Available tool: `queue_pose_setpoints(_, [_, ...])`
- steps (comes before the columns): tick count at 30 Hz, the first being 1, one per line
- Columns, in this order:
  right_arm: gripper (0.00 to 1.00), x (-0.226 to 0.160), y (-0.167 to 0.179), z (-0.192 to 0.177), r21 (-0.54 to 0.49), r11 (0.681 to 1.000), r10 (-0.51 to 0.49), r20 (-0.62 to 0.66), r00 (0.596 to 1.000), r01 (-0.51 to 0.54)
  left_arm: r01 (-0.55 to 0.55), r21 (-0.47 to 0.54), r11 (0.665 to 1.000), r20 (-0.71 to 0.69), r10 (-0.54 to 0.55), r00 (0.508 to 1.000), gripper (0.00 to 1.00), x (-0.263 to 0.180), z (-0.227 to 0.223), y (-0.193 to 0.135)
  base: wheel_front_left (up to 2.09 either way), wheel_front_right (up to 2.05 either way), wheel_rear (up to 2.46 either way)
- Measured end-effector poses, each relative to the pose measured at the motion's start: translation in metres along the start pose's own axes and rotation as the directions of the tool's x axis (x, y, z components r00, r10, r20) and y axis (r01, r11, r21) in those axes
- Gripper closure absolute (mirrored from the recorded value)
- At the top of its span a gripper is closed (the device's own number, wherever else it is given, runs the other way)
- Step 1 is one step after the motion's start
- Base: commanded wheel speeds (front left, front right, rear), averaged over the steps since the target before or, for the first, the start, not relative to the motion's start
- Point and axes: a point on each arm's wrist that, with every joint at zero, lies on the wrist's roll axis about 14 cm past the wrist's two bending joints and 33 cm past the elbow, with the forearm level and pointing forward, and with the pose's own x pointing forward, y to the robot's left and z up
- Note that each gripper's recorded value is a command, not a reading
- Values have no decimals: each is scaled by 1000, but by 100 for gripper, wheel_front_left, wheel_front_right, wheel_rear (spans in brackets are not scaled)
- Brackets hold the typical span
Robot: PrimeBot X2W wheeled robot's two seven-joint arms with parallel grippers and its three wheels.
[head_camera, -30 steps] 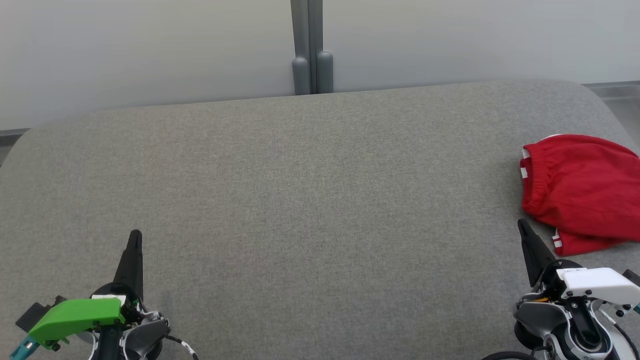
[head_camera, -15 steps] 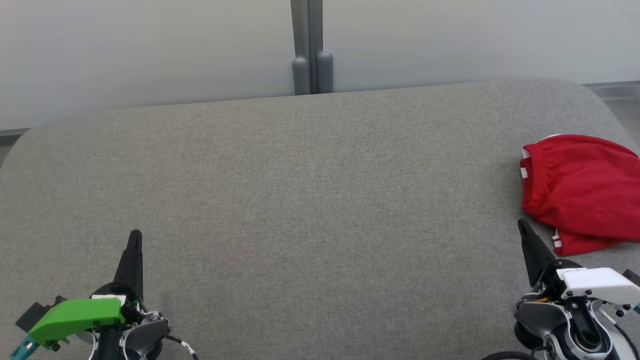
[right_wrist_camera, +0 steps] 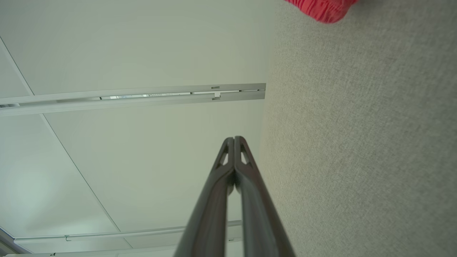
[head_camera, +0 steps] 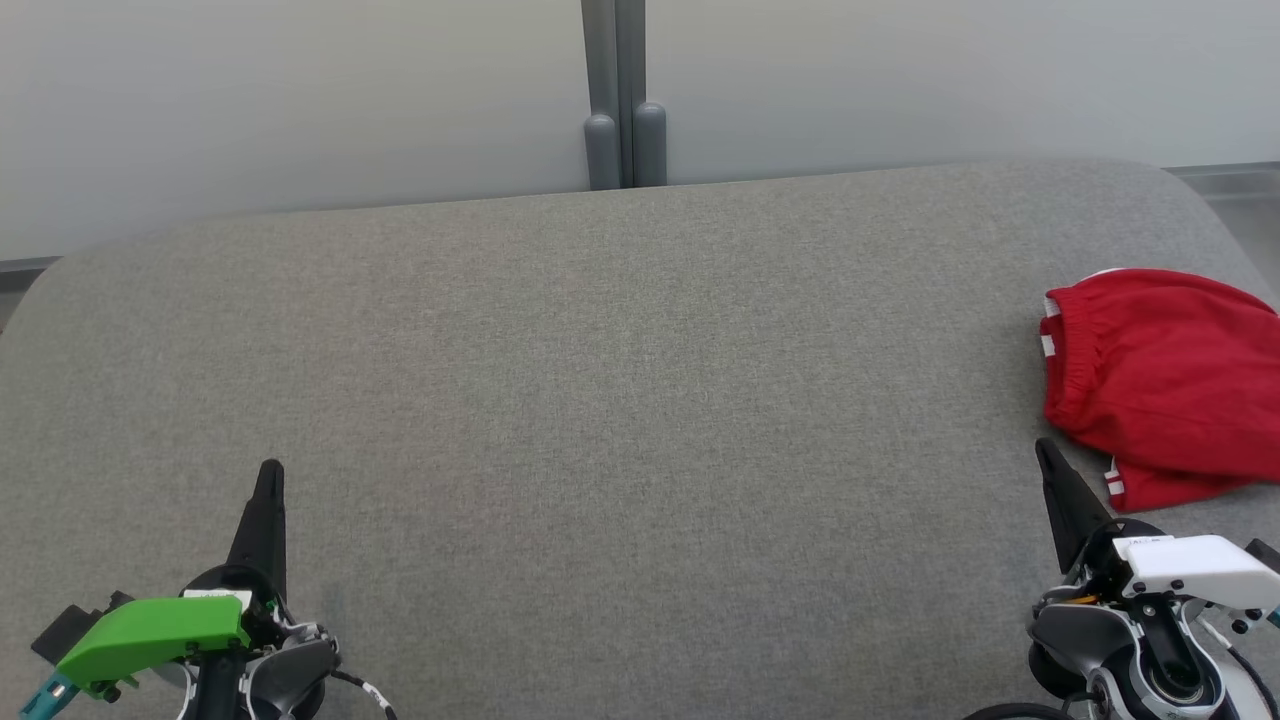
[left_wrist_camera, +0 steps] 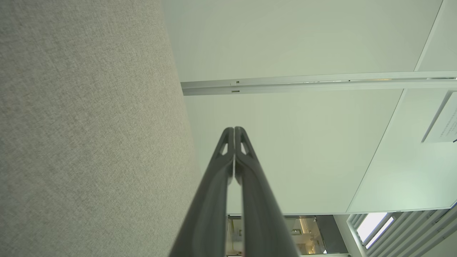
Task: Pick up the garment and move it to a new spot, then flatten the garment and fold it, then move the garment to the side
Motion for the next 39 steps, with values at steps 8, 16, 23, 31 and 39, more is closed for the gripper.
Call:
queue_pose_setpoints(8, [100,0,0,0,0,1000,0,0,1000,0,0,0,1000,0,0,1000,100,0,0,0,0,0,0])
queue_pose_setpoints(16, [100,0,0,0,0,1000,0,0,1000,0,0,0,1000,0,0,1000,100,0,0,0,0,0,0])
queue_pose_setpoints(23, [100,0,0,0,0,1000,0,0,1000,0,0,0,1000,0,0,1000,100,0,0,0,0,0,0])
queue_pose_setpoints(31, [100,0,0,0,0,1000,0,0,1000,0,0,0,1000,0,0,1000,100,0,0,0,0,0,0])
queue_pose_setpoints(39, [100,0,0,0,0,1000,0,0,1000,0,0,0,1000,0,0,1000,100,0,0,0,0,0,0])
